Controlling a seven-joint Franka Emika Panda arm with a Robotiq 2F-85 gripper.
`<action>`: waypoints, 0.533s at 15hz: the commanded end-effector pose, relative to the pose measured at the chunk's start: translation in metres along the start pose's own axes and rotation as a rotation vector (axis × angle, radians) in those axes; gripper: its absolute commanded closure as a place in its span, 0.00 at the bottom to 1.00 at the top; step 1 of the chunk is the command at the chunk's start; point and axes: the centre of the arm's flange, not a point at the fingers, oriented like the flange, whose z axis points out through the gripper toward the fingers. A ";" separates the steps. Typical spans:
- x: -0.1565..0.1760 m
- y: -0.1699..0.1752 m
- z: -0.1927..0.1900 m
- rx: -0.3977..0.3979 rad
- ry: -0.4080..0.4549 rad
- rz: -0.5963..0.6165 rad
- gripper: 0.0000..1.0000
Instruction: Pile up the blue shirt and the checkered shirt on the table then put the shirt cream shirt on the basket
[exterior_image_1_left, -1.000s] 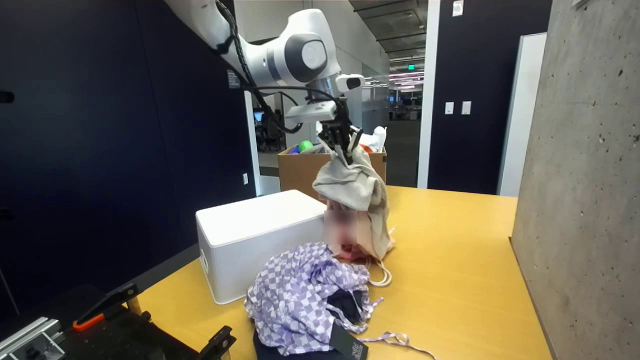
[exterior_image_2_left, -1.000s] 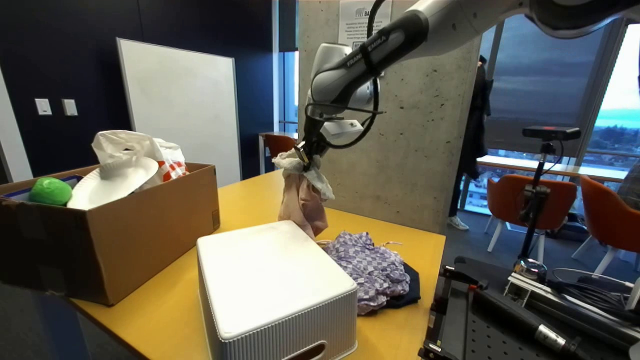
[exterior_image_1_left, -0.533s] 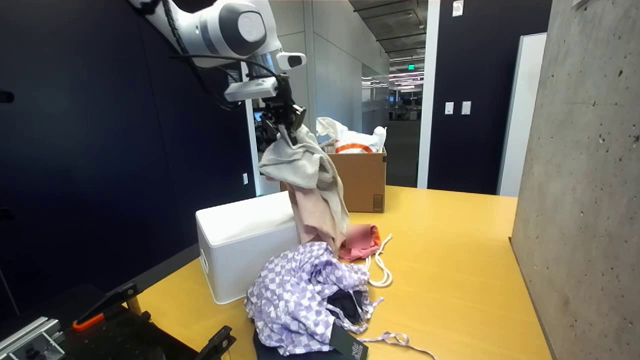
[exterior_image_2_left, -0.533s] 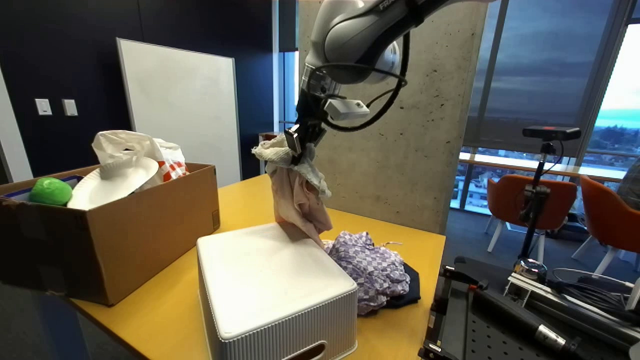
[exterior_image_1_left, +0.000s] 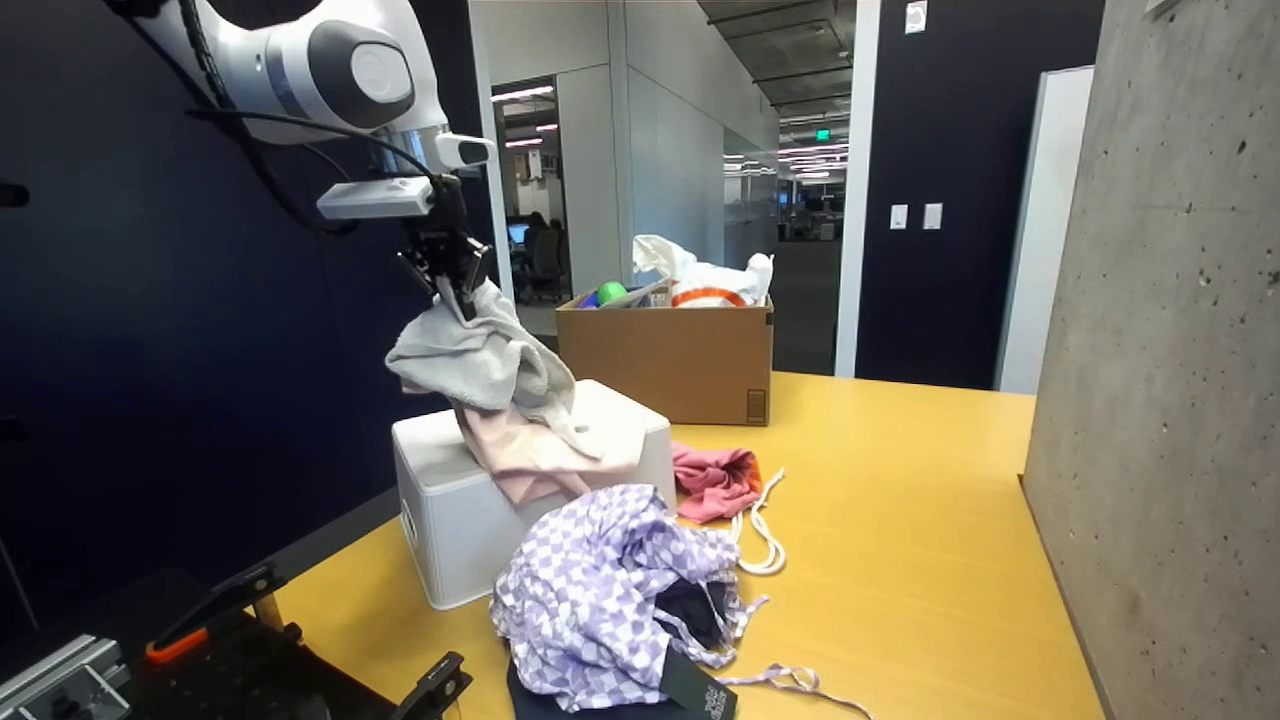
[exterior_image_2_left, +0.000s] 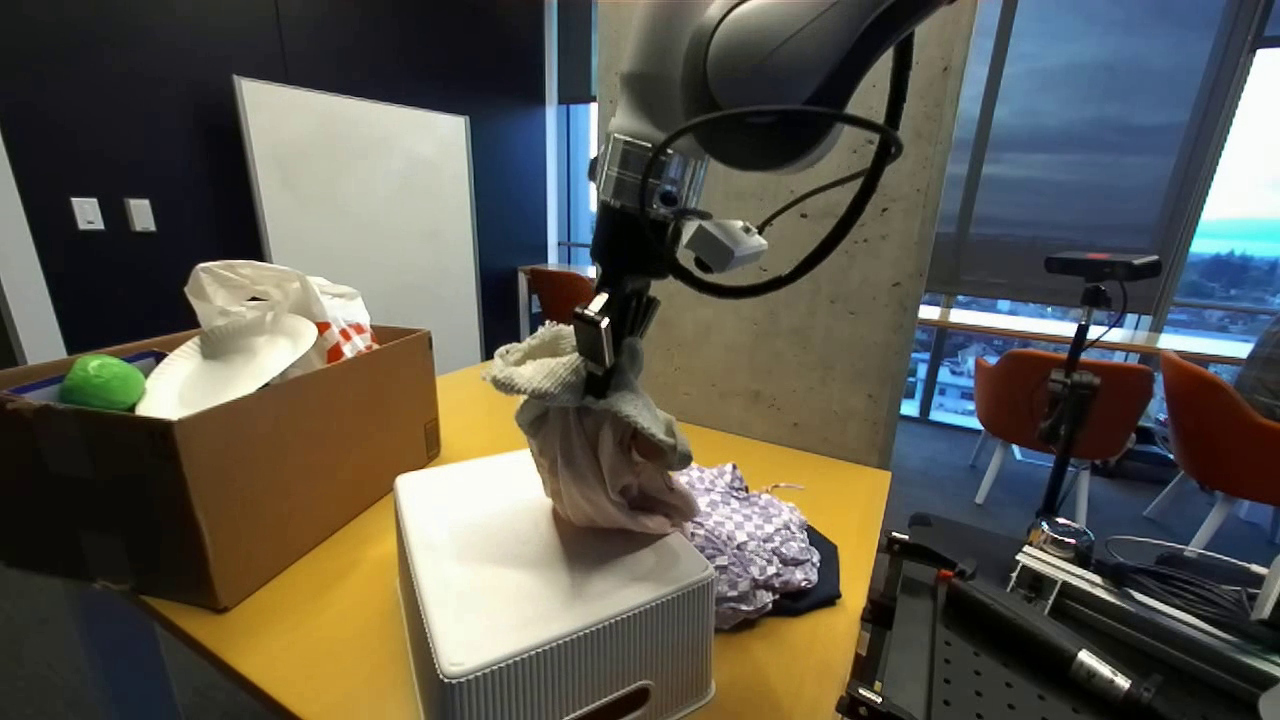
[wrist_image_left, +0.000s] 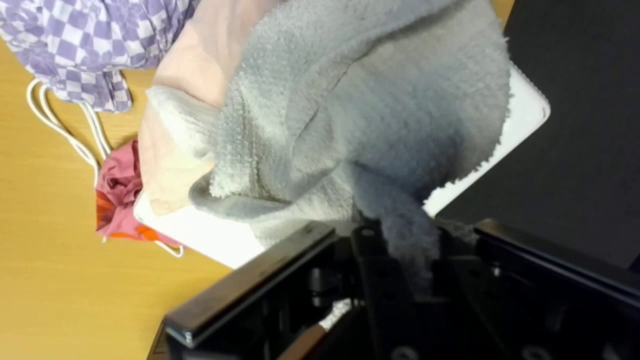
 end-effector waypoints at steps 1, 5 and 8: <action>0.002 0.014 0.041 0.011 -0.028 -0.021 0.97; 0.010 0.027 0.086 0.008 -0.036 -0.042 0.97; 0.022 0.034 0.106 -0.003 -0.024 -0.038 0.97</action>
